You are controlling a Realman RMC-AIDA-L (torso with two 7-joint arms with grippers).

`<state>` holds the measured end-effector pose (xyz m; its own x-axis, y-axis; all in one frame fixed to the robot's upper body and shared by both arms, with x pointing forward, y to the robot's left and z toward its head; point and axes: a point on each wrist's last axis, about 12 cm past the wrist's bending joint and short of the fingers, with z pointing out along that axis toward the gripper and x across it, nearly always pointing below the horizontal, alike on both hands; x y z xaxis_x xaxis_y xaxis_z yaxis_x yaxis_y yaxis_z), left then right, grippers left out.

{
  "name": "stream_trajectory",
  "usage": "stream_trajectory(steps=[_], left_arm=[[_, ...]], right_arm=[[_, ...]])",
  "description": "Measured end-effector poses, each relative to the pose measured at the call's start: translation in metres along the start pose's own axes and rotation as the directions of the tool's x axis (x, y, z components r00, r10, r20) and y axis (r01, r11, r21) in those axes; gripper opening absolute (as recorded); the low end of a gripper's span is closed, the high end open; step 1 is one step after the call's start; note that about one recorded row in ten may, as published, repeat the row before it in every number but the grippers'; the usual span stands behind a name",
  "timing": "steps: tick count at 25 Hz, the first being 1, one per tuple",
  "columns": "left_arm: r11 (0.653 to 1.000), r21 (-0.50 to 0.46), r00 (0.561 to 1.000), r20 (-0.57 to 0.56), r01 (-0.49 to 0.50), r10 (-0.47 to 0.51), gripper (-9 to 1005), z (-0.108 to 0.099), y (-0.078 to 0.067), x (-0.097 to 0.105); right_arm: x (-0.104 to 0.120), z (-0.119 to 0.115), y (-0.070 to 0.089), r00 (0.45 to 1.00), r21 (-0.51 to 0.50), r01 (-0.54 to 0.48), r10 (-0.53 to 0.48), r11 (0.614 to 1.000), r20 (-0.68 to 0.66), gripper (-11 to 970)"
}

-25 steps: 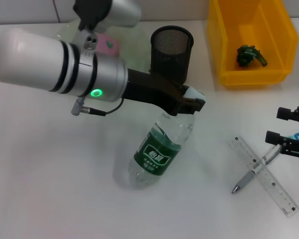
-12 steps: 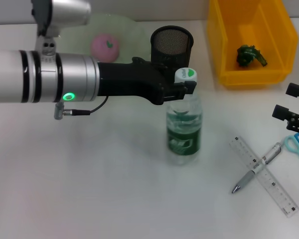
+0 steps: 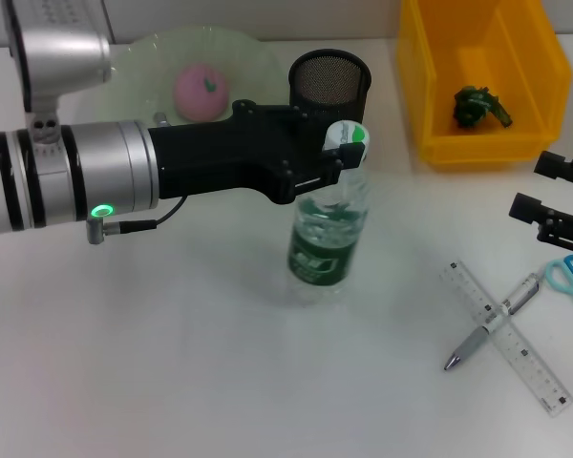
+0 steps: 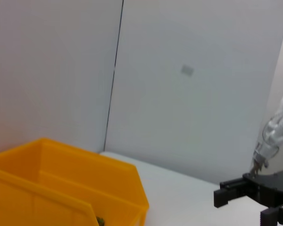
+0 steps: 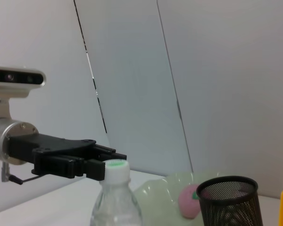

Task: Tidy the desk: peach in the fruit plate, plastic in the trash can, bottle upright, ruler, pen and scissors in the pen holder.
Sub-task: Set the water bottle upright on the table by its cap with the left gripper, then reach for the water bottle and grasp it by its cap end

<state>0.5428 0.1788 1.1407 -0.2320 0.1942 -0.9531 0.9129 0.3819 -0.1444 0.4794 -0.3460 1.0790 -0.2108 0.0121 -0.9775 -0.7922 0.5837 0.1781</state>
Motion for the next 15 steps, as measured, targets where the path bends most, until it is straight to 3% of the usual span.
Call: stream_trajectory(steps=[9,11,15], left_arm=[[0.999,-0.029,0.990,0.139,-0.030,0.033,408,-0.009,0.006,0.026],[0.999,-0.033,0.988,0.149,-0.031,0.036,344,-0.010,0.007,0.027],[0.999,-0.023,0.958,0.283,-0.032,0.037,215,-0.032,0.009,0.033]], right_arm=[[0.001,0.003,0.002,0.999,-0.005,-0.015,0.015,1.000,0.032,761],[0.001,0.003,0.003,0.999,-0.004,-0.015,0.015,1.000,0.033,760],[0.001,0.003,0.003,0.999,-0.006,-0.016,0.016,1.000,0.034,760]])
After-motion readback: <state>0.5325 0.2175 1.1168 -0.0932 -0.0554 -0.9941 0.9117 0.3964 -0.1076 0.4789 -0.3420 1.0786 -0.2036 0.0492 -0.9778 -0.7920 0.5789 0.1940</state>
